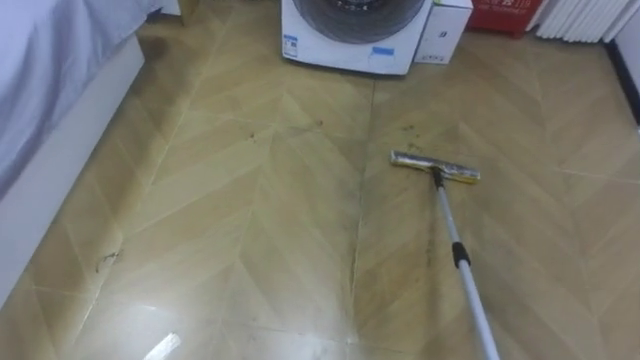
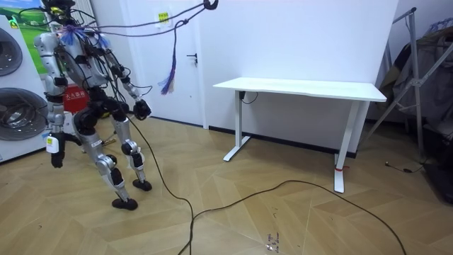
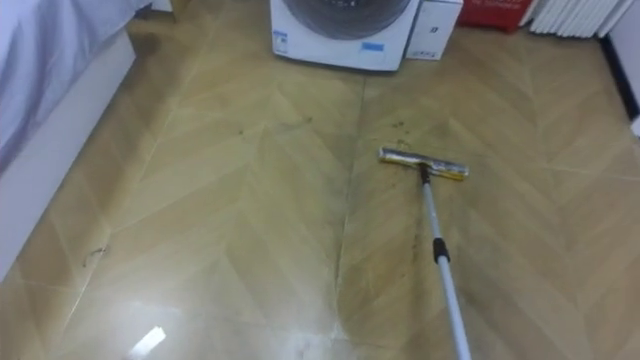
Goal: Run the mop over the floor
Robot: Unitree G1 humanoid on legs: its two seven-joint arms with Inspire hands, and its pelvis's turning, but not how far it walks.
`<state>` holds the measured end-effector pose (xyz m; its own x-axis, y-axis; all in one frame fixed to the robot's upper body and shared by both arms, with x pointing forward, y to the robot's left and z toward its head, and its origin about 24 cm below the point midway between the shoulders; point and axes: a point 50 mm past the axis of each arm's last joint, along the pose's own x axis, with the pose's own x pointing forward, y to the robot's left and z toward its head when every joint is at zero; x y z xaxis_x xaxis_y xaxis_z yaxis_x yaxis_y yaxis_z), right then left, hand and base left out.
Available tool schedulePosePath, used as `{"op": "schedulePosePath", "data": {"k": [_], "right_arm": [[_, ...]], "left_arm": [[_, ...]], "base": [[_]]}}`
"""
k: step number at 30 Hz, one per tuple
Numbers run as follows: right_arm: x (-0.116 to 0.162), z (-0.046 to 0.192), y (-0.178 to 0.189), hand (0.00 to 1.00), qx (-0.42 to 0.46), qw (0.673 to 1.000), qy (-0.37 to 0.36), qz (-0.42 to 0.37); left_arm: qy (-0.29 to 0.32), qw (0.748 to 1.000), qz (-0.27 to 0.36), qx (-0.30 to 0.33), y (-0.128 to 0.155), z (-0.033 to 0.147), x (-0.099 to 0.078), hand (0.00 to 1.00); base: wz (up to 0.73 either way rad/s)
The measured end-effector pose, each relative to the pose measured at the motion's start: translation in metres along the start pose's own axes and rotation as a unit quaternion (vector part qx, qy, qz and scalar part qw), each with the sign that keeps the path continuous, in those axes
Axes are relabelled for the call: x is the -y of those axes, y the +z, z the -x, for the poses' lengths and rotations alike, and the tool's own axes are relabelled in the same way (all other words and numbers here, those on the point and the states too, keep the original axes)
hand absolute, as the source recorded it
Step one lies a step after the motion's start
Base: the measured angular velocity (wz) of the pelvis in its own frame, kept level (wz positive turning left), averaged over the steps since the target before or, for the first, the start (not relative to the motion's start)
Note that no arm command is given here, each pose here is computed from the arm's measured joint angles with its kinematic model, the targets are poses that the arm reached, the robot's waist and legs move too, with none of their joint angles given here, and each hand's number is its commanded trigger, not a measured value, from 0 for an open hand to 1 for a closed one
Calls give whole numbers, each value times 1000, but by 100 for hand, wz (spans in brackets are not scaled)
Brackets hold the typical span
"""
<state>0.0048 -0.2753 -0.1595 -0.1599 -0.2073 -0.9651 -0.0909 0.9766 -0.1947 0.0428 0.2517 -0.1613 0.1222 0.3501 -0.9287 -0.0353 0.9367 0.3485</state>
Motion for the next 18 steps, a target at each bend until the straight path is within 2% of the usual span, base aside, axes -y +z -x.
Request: {"op": "schedulePosePath", "data": {"k": [8, 18], "right_arm": [[-3, -1, -4, 100, -4, 1000, 8, 15], [-11, -1, 3, 100, 3, 1000, 16, 12]], "left_arm": [[4, 1000, 7, -10, -4, 0, 2, 0], [3, 1000, 15, 12, 15, 0, 3, 0]], "base": [[-9], [-1]]}}
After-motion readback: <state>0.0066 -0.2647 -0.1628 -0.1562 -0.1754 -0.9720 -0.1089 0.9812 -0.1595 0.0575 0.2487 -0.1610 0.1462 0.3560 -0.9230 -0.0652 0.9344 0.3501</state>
